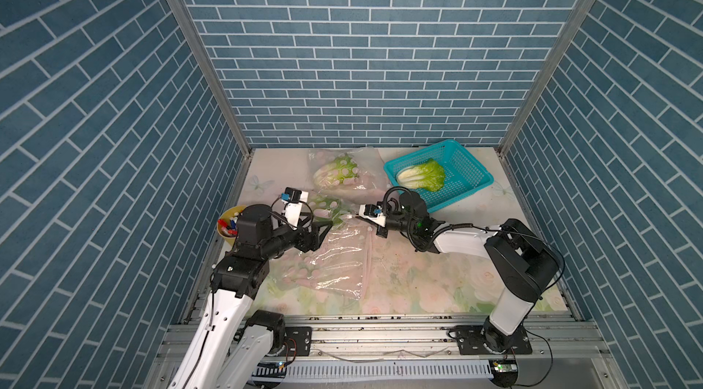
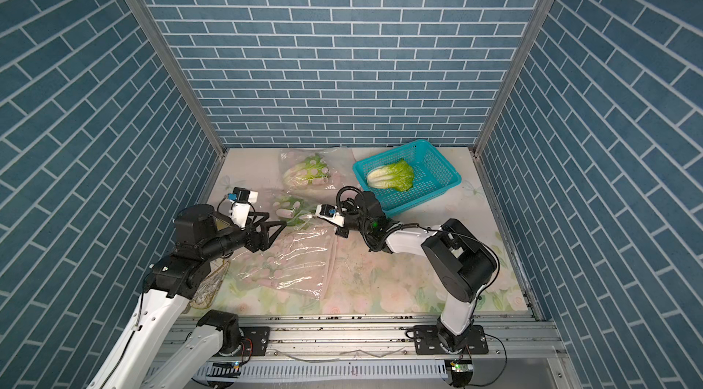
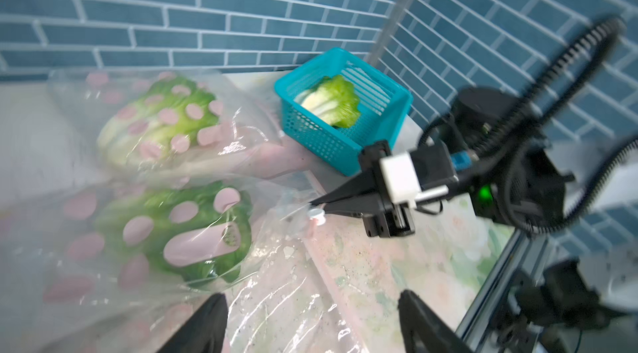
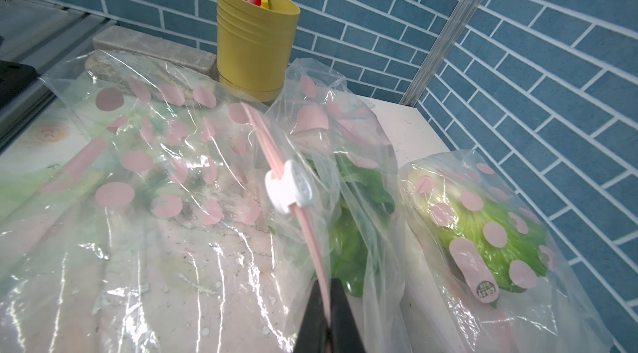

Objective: Open the zip-top bag and take out the chinese cabbages
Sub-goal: Adjust the zipper food storage bag at the center of the board.

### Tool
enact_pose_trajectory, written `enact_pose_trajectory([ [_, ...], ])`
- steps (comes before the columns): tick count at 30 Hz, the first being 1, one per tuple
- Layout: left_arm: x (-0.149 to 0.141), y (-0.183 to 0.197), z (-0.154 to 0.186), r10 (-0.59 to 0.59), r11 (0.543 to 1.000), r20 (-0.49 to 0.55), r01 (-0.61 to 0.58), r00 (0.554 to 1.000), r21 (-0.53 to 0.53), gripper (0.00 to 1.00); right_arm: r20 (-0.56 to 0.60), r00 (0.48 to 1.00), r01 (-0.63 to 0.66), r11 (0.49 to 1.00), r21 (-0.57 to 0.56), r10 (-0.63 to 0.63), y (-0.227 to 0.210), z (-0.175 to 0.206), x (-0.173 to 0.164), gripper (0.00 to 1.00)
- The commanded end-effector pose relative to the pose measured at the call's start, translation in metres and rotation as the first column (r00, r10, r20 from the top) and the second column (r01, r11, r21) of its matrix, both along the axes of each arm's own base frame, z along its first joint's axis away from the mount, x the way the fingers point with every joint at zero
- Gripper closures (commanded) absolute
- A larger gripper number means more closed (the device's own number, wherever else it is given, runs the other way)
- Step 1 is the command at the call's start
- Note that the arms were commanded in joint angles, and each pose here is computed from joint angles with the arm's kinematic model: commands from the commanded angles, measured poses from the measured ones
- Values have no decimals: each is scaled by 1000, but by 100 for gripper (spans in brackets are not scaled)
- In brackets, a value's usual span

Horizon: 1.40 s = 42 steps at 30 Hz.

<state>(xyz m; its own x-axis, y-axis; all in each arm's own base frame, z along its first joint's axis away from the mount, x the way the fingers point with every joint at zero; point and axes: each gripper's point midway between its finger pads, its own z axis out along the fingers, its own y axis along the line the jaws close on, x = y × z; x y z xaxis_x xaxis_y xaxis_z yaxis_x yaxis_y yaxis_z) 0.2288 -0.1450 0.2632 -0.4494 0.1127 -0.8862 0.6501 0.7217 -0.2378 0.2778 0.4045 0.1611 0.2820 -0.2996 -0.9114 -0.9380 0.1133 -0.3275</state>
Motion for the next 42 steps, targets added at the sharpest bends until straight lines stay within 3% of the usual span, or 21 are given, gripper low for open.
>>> enact_pose_trajectory([
  [1, -32, -14, -10, -297, 939, 101, 271, 950, 213, 28, -38, 998, -54, 997, 60, 56, 4, 24, -8, 100],
  [5, -28, -24, -12, -376, 912, 119, 344, 919, 225, 34, -49, 997, -62, 996, 62, 65, 4, 24, -10, 100],
  [11, -3, -28, -43, -442, 825, 54, 381, 896, 418, 41, -60, 996, -62, 996, 63, 65, 0, 26, -15, 100],
  [18, 30, -29, -50, -418, 813, 89, 328, 904, 481, 52, -73, 995, -62, 996, 59, 66, -1, 23, -16, 100],
  [21, 51, -21, -50, -330, 832, 138, 219, 934, 510, 54, -74, 995, -67, 996, 62, 72, -1, 23, -17, 100],
  [24, 53, -24, -45, -324, 850, 181, 202, 929, 486, 52, -84, 993, -75, 995, 61, 80, 1, 21, -17, 100],
  [33, 43, -36, -54, -399, 826, 150, 283, 905, 488, 43, -96, 990, -93, 993, 75, 100, 5, 25, -17, 100],
  [42, 41, -43, -59, -457, 789, 109, 345, 883, 509, 57, -110, 987, -106, 991, 86, 115, 6, 27, -20, 100],
])
